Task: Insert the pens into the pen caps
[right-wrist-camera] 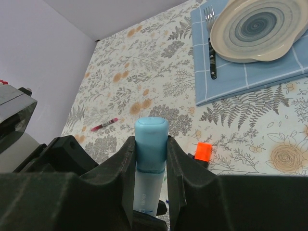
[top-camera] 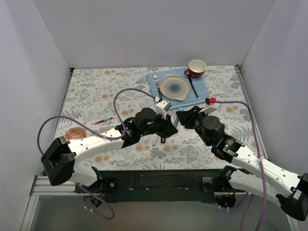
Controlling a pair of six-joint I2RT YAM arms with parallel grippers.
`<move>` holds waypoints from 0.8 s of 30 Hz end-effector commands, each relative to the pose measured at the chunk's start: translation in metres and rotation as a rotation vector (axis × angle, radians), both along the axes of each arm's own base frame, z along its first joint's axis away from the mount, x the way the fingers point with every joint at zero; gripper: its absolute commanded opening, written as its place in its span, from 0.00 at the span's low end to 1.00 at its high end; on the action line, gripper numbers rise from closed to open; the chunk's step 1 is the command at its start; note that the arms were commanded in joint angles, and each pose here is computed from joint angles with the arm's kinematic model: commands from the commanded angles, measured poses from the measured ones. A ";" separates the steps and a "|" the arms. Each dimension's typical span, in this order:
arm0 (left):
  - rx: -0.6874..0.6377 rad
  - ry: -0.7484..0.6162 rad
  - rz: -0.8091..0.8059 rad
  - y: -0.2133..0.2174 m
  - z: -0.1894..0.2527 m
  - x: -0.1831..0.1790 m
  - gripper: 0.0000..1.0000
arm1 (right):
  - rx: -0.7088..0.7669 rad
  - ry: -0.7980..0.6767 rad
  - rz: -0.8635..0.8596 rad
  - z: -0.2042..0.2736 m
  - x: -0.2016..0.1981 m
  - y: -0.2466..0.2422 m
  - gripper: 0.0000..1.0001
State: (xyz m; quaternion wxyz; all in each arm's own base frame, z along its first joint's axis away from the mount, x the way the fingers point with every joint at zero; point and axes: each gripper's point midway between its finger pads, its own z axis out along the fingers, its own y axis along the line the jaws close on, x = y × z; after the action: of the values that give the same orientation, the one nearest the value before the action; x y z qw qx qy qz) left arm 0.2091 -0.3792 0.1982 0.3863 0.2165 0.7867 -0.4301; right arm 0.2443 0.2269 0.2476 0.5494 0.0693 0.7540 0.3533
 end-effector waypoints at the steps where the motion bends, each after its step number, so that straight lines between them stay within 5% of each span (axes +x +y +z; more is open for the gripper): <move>1: -0.113 -0.180 0.211 0.003 0.067 0.059 0.00 | -0.106 0.132 0.149 -0.042 -0.034 0.016 0.01; 10: -0.128 -0.199 0.215 0.004 0.066 0.060 0.00 | 0.038 0.165 0.268 -0.033 -0.053 0.038 0.04; 19: -0.148 -0.225 0.210 0.017 0.072 0.052 0.00 | 0.043 0.162 0.225 -0.020 -0.051 0.031 0.27; 24: -0.155 -0.226 0.195 0.024 0.072 0.043 0.00 | 0.043 0.121 0.221 -0.008 -0.049 0.027 0.51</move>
State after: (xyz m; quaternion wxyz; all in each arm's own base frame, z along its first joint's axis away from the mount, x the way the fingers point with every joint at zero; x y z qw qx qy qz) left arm 0.2123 -0.3742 0.1993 0.4120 0.2309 0.7783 -0.4137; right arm 0.2304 0.2352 0.2451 0.5148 0.0821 0.7601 0.3879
